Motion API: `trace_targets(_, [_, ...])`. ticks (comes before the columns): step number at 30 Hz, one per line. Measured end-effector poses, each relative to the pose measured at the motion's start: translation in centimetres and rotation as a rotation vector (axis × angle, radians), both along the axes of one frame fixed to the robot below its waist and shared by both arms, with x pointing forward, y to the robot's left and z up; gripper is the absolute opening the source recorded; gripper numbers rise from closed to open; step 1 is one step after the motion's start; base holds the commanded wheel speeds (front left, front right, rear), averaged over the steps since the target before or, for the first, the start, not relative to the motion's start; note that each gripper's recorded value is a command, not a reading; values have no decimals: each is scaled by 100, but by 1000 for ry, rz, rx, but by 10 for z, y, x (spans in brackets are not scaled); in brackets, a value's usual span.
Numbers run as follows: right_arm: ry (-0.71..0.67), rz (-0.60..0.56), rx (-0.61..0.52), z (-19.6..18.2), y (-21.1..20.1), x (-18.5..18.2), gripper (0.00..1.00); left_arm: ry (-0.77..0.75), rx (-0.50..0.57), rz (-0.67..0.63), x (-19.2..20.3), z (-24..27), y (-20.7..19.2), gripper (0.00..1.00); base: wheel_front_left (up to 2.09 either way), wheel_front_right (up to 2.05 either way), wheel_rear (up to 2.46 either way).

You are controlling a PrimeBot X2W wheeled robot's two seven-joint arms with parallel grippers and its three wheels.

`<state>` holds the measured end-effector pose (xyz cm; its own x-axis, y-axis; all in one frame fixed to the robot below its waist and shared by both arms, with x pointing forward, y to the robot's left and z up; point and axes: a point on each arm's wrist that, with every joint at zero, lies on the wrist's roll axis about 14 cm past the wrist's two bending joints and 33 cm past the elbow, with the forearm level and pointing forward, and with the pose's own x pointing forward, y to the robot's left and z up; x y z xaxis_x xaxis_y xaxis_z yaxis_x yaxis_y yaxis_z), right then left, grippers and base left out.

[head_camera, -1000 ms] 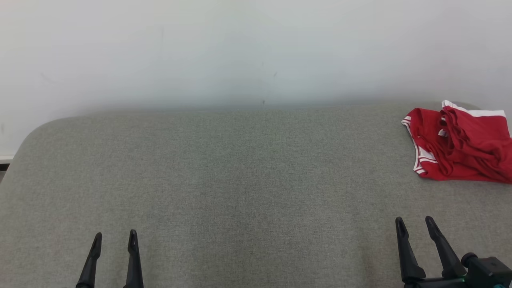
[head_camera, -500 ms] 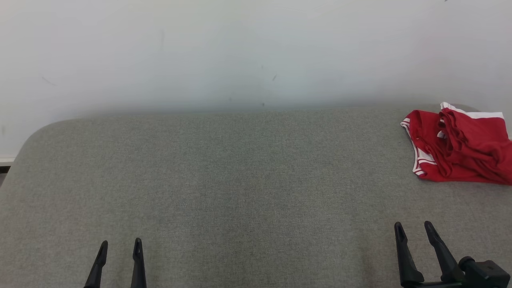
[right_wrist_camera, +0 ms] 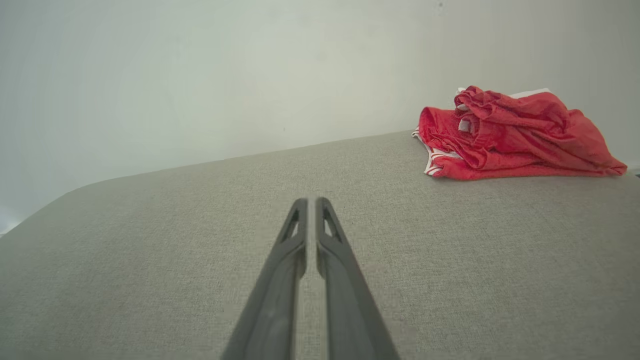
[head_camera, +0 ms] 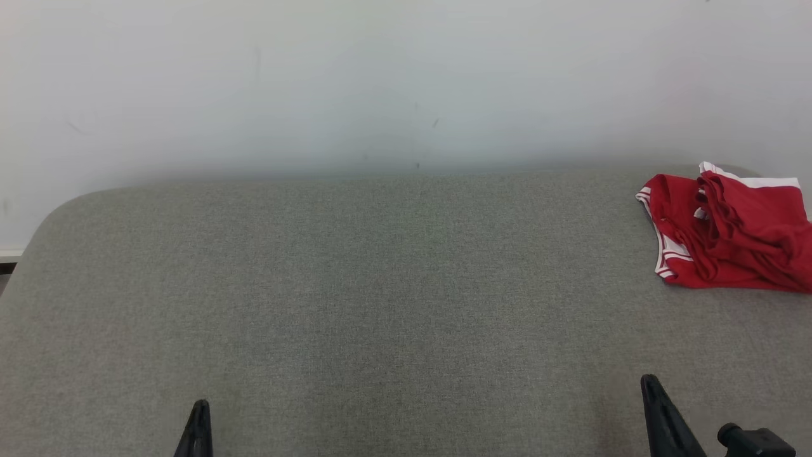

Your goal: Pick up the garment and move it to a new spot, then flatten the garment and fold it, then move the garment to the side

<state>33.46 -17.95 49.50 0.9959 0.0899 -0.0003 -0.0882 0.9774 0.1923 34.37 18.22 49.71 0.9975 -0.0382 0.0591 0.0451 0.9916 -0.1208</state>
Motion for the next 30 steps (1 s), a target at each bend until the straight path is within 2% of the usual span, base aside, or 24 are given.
trace_targets(8, [51,-23,115,-11,-3,-2,0,64,-120,30,-2,-14,6,0,0,0,0])
trace_targets(30, [75,-79,464,-8,-13,14,0,96,-492,74,10,-13,15,0,0,0,0])
